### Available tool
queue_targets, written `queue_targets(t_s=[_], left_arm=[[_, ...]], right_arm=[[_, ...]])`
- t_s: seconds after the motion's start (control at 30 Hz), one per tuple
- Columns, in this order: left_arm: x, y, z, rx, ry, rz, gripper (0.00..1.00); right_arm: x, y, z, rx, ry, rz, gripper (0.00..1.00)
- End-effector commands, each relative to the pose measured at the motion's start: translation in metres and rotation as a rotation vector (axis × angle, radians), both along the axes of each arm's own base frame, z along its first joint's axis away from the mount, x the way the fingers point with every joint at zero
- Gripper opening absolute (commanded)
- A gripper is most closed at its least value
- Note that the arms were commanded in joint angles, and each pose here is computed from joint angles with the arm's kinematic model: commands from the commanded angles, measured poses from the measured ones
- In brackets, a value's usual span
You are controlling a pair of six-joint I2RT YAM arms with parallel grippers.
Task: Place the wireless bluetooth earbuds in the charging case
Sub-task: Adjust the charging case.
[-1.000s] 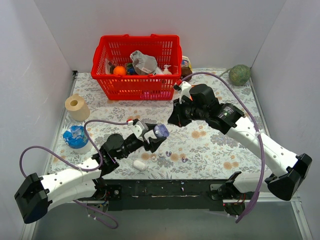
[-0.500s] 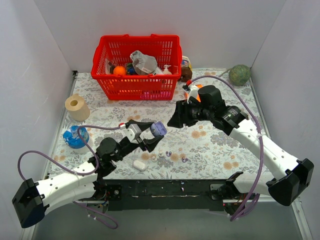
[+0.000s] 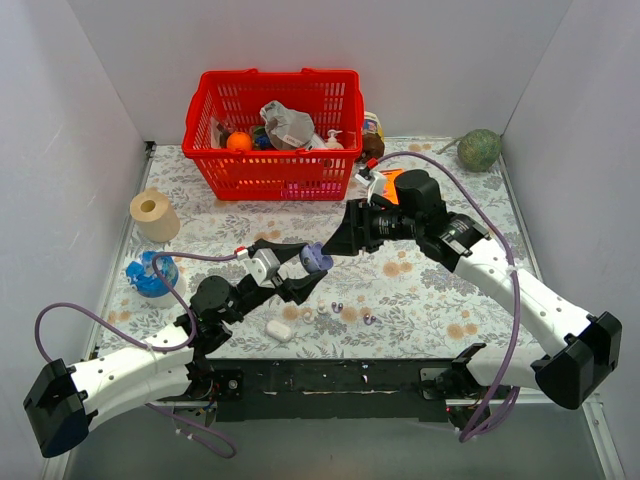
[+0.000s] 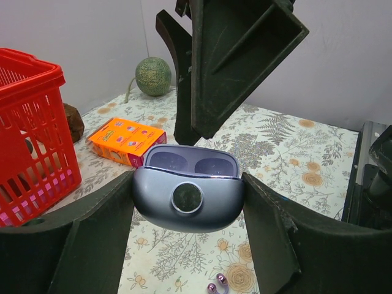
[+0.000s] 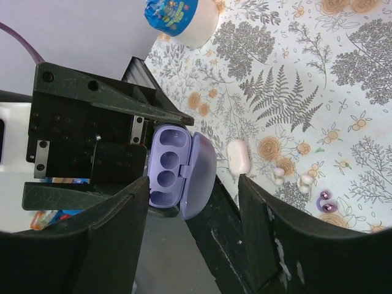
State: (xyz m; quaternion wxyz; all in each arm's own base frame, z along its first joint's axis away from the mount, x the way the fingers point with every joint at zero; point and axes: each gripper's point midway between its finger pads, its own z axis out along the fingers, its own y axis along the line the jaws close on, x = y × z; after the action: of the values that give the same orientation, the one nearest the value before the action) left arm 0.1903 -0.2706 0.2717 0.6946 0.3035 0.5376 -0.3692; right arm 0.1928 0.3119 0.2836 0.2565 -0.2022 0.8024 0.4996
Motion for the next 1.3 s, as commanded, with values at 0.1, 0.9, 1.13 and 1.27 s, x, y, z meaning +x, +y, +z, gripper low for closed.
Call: queue_targets(t_s=[0.1,0.9,1.13,1.27], left_arm=[[-0.002,0.002,0.014,-0.028,-0.033,-0.006,0.0],[0.0,-0.003,0.011,-0.023,-0.015,-0.014,0.0],[0.007,-0.008,-0.011,0.02,0.102,0.001,0.53],[0.014,0.0,-0.018,-0.011,0.139,0.057,0.72]], right_arm=[[0.0,0.01,0.002,0.044,0.01,0.039,0.6],[-0.002,0.014,-0.019,0.016,0.045,0.081,0.06],[0.016,-0.003,0.018,-0.064,-0.169,0.016,0.01],[0.021,-0.015,0.045,-0.105,-0.266,-0.011,0.01]])
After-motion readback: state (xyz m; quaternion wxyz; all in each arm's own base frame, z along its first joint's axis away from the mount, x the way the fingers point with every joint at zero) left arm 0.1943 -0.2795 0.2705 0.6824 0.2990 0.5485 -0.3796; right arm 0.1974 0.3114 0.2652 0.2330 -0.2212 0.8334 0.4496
